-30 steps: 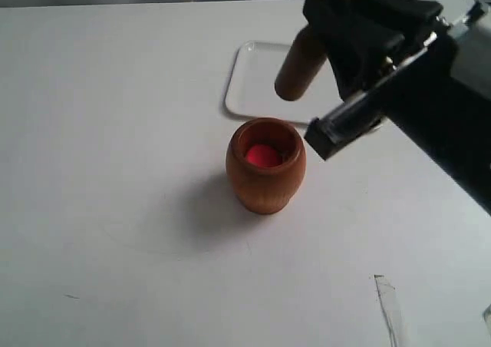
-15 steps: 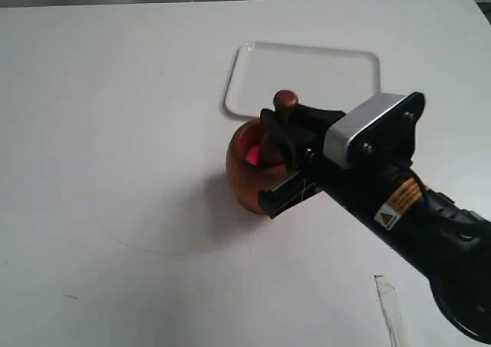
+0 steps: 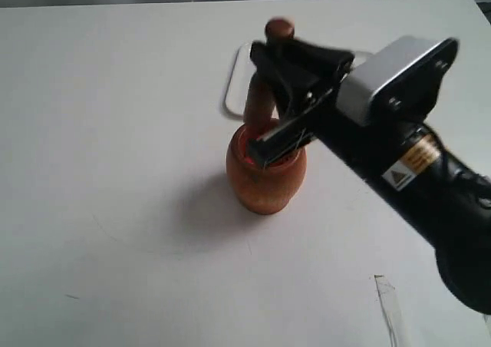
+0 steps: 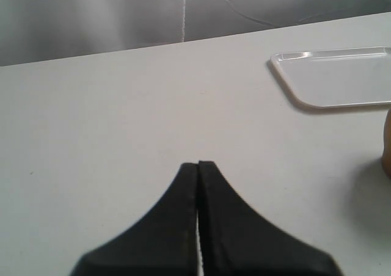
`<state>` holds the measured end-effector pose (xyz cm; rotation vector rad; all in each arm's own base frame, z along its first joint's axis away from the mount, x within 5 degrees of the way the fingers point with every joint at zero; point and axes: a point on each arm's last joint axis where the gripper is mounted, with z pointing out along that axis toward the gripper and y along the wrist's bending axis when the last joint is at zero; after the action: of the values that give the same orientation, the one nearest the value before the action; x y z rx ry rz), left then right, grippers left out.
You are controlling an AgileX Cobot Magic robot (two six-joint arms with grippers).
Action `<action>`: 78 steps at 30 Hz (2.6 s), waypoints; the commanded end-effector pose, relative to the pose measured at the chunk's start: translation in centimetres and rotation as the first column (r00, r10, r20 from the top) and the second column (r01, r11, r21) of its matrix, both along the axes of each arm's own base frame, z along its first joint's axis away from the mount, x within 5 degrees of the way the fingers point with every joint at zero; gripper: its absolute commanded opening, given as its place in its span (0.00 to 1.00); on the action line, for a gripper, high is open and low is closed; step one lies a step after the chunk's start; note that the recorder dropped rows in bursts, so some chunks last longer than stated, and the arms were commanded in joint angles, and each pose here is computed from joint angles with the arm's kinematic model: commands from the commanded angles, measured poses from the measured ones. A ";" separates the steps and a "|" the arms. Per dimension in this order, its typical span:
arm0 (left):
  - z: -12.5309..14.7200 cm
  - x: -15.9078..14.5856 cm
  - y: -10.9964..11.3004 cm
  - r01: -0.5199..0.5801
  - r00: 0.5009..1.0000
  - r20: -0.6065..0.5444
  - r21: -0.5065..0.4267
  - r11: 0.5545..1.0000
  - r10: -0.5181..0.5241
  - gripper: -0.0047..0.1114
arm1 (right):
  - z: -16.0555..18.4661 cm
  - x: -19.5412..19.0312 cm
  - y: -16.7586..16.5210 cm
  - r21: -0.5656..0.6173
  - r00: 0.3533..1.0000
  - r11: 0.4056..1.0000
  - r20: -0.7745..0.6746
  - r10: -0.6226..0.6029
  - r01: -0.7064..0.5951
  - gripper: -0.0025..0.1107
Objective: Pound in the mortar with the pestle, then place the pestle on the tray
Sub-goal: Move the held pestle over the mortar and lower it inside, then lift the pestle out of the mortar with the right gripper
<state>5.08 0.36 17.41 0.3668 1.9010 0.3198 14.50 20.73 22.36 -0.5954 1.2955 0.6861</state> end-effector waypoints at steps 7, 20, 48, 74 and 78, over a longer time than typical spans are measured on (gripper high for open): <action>0.0 0.0 -0.1 0.006 1.000 0.004 -0.015 1.000 -0.006 0.04 | 3.0 -0.4 -0.3 -0.115 1.000 0.993 0.029 0.001 0.002 0.02; 0.0 0.0 -0.1 0.006 1.000 0.004 -0.015 1.000 -0.006 0.04 | -6.9 1.4 2.3 -0.328 0.976 0.944 -0.217 -0.038 -0.036 0.02; 0.0 0.0 -0.1 0.006 1.000 0.004 -0.015 1.000 -0.006 0.04 | 1.1 -0.4 0.4 -0.252 0.999 0.967 -0.015 0.040 -0.043 0.02; 0.0 0.0 -0.1 0.006 1.000 0.004 -0.015 1.000 -0.006 0.04 | 7.5 -2.3 -1.9 0.084 0.973 0.994 0.224 0.053 -0.073 0.02; 0.0 0.0 -0.1 0.006 1.000 0.004 -0.015 1.000 -0.006 0.04 | 7.6 -2.4 -2.3 0.030 0.975 0.998 0.216 0.044 -0.051 0.02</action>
<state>5.08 0.36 17.41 0.3668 1.9010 0.3198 12.21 18.54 30.18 -0.6113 1.0374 0.7002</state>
